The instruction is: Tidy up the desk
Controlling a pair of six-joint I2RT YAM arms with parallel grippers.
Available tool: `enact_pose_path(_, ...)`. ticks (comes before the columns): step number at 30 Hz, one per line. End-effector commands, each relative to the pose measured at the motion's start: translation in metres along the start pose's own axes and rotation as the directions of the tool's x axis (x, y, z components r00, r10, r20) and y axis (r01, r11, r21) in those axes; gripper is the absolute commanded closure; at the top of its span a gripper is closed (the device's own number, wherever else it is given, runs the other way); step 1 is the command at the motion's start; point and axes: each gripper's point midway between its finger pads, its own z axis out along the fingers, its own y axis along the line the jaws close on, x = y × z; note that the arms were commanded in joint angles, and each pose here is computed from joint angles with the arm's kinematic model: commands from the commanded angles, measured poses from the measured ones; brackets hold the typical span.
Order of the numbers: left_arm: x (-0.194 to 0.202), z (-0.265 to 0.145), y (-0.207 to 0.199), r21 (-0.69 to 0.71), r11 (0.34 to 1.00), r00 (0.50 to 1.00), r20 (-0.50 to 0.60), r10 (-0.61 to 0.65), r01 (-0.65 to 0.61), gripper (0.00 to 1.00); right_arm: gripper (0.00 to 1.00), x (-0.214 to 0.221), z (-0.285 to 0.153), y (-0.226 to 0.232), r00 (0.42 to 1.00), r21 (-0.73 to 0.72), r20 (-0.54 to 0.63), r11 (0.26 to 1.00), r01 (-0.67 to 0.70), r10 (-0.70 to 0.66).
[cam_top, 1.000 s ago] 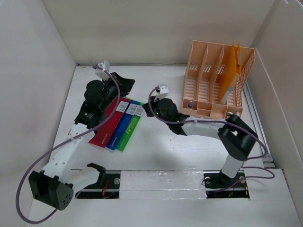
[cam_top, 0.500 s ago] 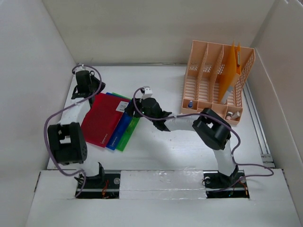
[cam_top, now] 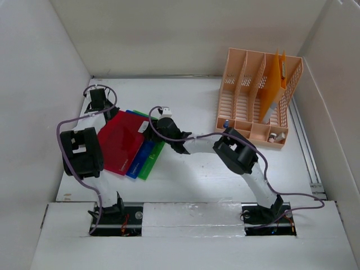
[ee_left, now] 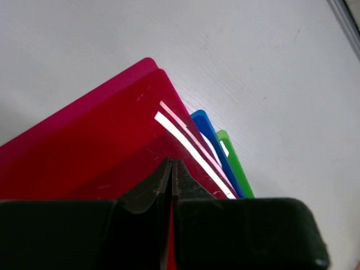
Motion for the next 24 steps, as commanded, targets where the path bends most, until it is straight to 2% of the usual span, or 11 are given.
enact_pose_path(1, 0.0, 0.01, 0.0, 0.021, 0.999, 0.999, -0.036, -0.024, 0.025, 1.0, 0.47, 0.003, 0.003, 0.008, 0.999, 0.027, -0.009, 0.999, -0.033, 0.033)
enact_pose_path(5, 0.003, 0.015, 0.004, 0.003, 1.0, 0.999, -0.046, -0.026, 0.026, 1.0, 0.48, 0.0, 0.007, 0.013, 0.999, 0.026, -0.009, 0.998, -0.048, 0.049)
enact_pose_path(9, 0.002, 0.016, 0.006, -0.009, 1.0, 0.999, -0.037, -0.028, 0.028, 1.0, 0.59, 0.002, 0.012, 0.014, 0.998, 0.028, -0.021, 0.998, -0.059, 0.06)
enact_pose_path(12, 0.001, 0.017, 0.005, -0.009, 1.0, 0.999, -0.034, -0.026, 0.026, 1.0, 0.7, 0.003, 0.014, 0.016, 0.997, 0.03, -0.034, 0.998, -0.063, 0.064)
enact_pose_path(13, 0.002, 0.018, 0.005, -0.006, 1.0, 0.999, -0.038, -0.026, 0.026, 1.0, 0.8, 0.004, 0.013, 0.015, 0.997, 0.03, -0.036, 0.997, -0.065, 0.066)
enact_pose_path(15, 0.004, 0.02, 0.001, 0.018, 0.999, 0.998, -0.052, -0.026, 0.027, 1.0, 0.93, 0.003, 0.013, 0.016, 0.997, 0.019, -0.025, 0.997, -0.075, 0.076)
enact_pose_path(17, 0.009, 0.02, -0.001, 0.039, 0.999, 0.997, -0.07, -0.023, 0.025, 1.0, 0.99, 0.003, 0.013, 0.016, 0.997, 0.023, -0.024, 0.997, -0.079, 0.08)
enact_pose_path(21, 0.024, 0.024, 0.0, 0.055, 0.997, 0.993, -0.112, -0.045, 0.052, 1.0, 1.0, 0.001, 0.009, 0.018, 0.996, -0.004, -0.004, 0.996, -0.094, 0.094)
enact_pose_path(24, 0.02, 0.021, -0.005, 0.074, 0.996, 0.993, -0.108, -0.044, 0.052, 1.0, 1.0, -0.011, -0.006, 0.022, 0.993, -0.038, 0.046, 0.994, -0.105, 0.106)
